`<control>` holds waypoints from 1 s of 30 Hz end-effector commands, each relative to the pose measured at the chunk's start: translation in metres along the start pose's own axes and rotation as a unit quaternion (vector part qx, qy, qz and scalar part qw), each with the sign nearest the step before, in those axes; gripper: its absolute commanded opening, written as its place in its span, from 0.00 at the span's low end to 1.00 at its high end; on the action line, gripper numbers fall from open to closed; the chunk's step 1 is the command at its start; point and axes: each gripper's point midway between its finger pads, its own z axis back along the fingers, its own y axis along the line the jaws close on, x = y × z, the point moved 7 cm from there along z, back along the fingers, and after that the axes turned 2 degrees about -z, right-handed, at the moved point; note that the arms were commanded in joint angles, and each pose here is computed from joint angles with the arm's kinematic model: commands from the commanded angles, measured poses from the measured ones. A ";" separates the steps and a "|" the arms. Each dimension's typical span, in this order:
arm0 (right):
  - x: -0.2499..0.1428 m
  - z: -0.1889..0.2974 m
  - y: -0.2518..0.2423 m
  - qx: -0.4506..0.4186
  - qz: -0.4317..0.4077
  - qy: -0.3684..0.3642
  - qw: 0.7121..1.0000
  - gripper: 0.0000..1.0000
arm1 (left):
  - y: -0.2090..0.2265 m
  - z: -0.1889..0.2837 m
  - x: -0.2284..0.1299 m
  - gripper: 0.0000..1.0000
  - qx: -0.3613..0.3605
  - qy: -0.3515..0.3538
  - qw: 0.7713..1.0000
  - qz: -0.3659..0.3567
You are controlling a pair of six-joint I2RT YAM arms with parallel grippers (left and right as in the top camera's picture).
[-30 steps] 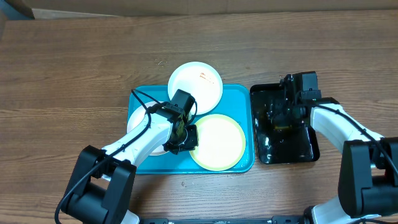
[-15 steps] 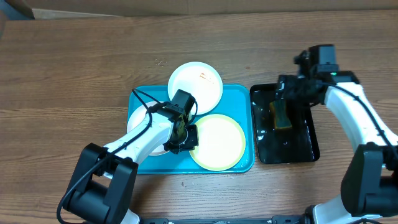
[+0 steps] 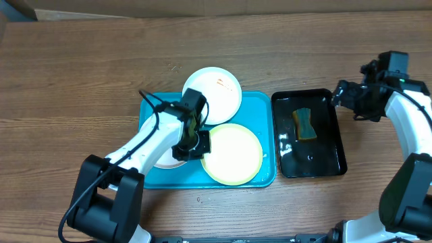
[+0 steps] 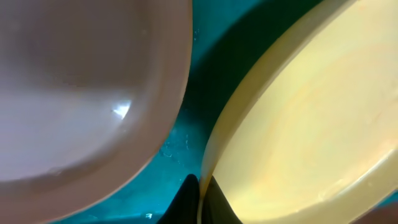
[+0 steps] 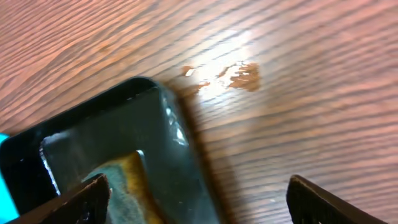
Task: Clean dirty plates on tray and stack at the side
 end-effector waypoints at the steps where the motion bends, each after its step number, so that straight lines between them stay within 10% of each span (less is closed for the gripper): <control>1: 0.010 0.015 -0.003 0.004 -0.008 -0.024 1.000 0.91 | -0.009 0.022 0.015 0.04 -0.013 -0.019 0.999 -0.046; 17: 0.035 0.027 -0.055 -0.018 -0.072 -0.087 0.993 1.00 | -0.058 0.140 0.063 0.04 0.031 -0.208 0.971 -0.113; 30: 0.036 0.032 -0.075 -0.027 -0.096 -0.092 0.991 1.00 | -0.182 0.157 0.030 0.04 0.162 -0.454 0.846 -0.228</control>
